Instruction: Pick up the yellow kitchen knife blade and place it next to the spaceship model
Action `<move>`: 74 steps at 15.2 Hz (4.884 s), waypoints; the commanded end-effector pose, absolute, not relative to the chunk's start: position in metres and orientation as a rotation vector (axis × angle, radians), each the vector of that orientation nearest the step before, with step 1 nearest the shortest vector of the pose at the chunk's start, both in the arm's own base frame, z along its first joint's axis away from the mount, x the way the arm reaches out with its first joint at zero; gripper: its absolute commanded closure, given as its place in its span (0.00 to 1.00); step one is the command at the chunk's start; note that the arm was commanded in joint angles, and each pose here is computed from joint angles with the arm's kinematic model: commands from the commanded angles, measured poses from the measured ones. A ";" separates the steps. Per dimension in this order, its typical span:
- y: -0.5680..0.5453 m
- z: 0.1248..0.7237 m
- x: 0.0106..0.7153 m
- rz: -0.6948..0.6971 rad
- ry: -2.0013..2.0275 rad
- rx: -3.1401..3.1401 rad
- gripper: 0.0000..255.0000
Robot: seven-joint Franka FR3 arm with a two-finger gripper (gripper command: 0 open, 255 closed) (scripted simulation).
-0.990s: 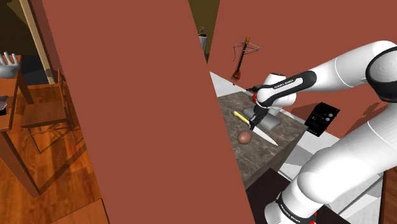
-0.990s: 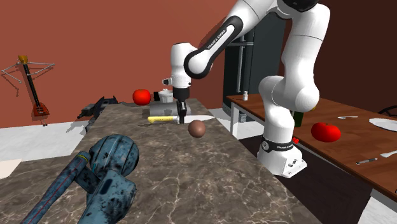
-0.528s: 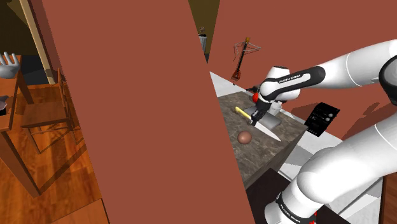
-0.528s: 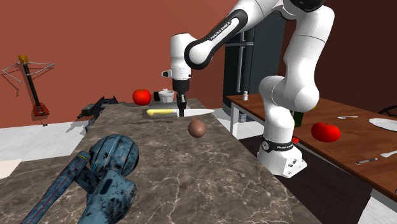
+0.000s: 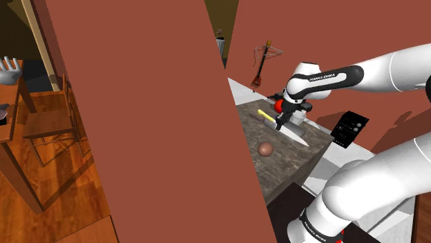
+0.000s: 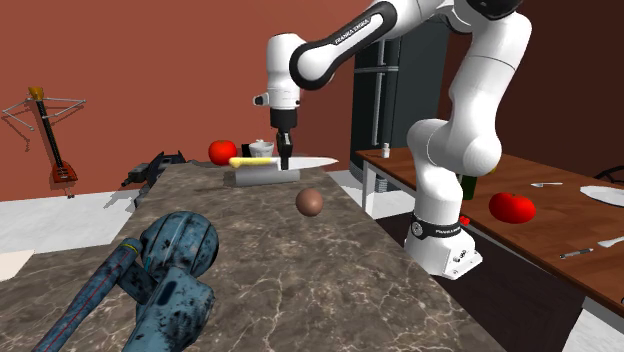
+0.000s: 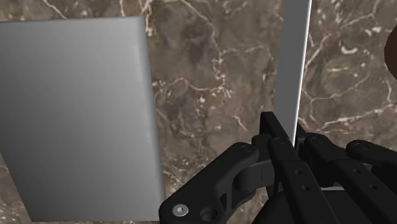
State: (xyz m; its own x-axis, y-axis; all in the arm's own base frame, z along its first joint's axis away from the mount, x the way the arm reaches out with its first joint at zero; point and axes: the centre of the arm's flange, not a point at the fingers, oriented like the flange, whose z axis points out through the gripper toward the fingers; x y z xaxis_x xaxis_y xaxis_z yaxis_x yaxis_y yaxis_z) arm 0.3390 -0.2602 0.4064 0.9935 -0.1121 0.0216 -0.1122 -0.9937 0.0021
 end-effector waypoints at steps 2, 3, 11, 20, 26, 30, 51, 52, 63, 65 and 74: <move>-0.260 0.421 0.339 0.033 -0.176 3.133 1.00; -0.260 0.427 0.339 0.033 -0.176 3.133 1.00; -0.260 0.469 0.339 0.033 -0.176 3.133 1.00; -0.260 0.516 0.339 0.033 -0.176 3.133 1.00; -0.220 0.528 0.341 0.033 -0.176 3.133 1.00; -0.167 0.528 0.344 0.033 -0.176 3.133 1.00; 0.109 0.528 0.358 0.033 -0.176 3.133 1.00; 0.123 0.528 0.359 0.033 -0.176 3.133 1.00; 0.268 0.528 0.366 0.033 -0.176 3.133 1.00; 0.294 0.528 0.367 0.033 -0.176 3.133 1.00; 0.294 0.481 0.367 0.033 -0.176 3.133 1.00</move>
State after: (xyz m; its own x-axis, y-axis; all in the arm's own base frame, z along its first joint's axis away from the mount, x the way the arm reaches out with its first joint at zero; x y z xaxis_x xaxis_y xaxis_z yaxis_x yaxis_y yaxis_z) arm 0.3682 0.2942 0.4858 0.9935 -0.1119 0.0205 -0.1120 -0.9937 0.0022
